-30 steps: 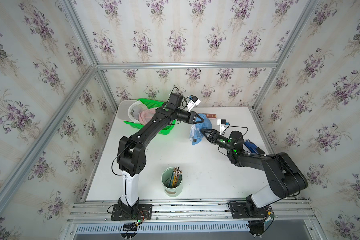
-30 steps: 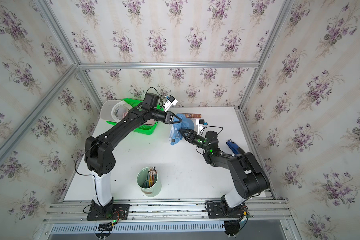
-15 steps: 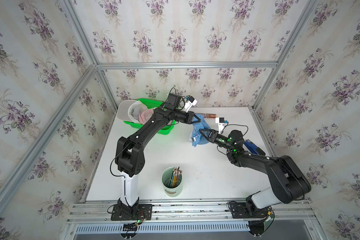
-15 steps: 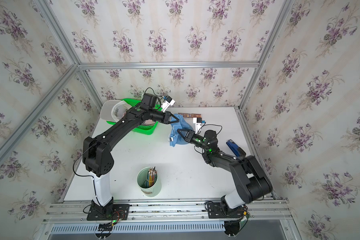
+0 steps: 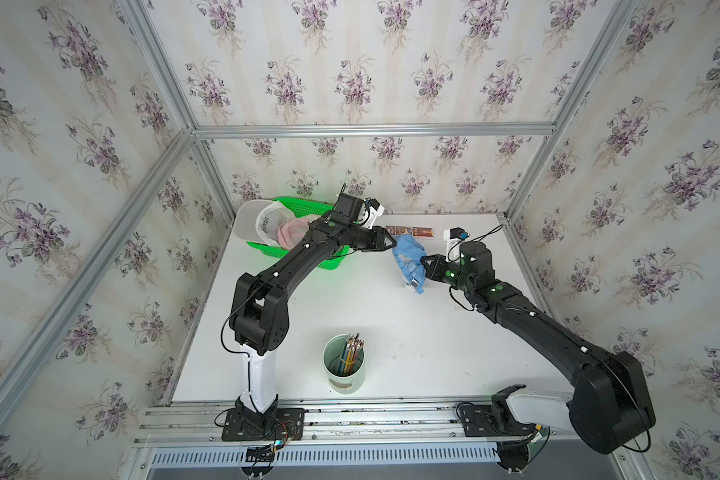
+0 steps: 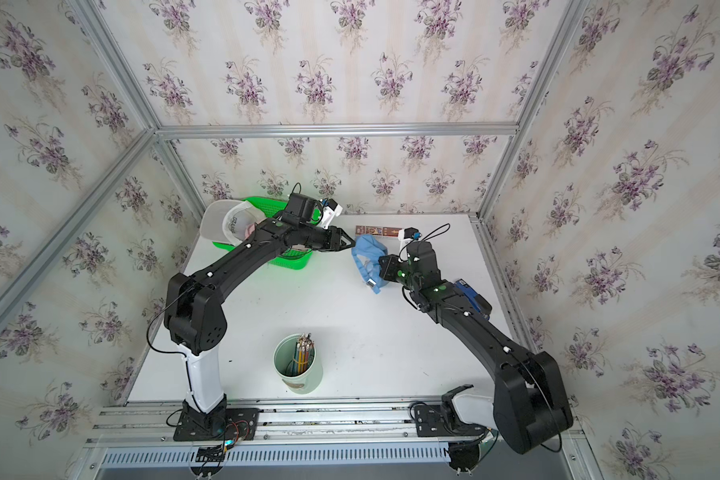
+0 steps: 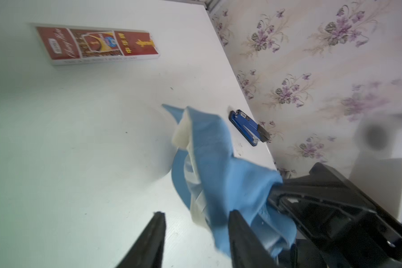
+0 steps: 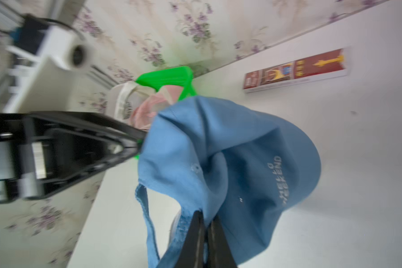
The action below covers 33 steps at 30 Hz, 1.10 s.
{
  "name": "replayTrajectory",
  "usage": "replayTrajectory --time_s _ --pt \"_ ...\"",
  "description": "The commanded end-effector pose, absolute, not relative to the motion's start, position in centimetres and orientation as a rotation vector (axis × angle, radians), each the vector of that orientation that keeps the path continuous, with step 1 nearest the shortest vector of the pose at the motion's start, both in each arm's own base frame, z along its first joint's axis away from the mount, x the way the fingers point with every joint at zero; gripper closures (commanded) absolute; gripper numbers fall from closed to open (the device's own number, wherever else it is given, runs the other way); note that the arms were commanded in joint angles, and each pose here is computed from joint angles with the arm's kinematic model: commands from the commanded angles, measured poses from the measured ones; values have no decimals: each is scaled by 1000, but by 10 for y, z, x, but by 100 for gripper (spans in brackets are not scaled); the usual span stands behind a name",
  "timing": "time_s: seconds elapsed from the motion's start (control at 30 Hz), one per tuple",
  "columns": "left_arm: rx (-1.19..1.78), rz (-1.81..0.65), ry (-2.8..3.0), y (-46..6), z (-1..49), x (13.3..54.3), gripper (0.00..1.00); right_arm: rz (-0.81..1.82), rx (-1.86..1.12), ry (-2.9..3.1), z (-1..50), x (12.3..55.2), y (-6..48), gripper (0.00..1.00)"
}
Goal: Turn the baseball cap inside out
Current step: Turn over the baseball cap.
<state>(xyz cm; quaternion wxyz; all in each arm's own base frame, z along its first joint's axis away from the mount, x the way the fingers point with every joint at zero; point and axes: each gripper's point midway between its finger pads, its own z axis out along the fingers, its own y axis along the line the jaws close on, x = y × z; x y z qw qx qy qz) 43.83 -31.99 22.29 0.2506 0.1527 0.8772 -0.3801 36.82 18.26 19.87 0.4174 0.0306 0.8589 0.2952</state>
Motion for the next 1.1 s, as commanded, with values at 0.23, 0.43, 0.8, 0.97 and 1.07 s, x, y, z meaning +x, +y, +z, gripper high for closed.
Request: replayTrajectory --time_s 0.23,0.43,0.8,0.97,1.07 --pt "725 -685 2369 -284 209 415 50 786 -35 2086 259 382 196 100" --pt "591 -1139 2245 -319 235 401 40 797 3 2080 266 387 196 100" --pt "873 -884 2091 -335 236 365 35 844 212 1971 300 392 181 100" --pt "798 -750 2019 -339 233 368 31 853 302 1929 310 397 175 100" --pt "767 -680 1954 -342 238 373 31 895 323 1921 315 397 178 100"
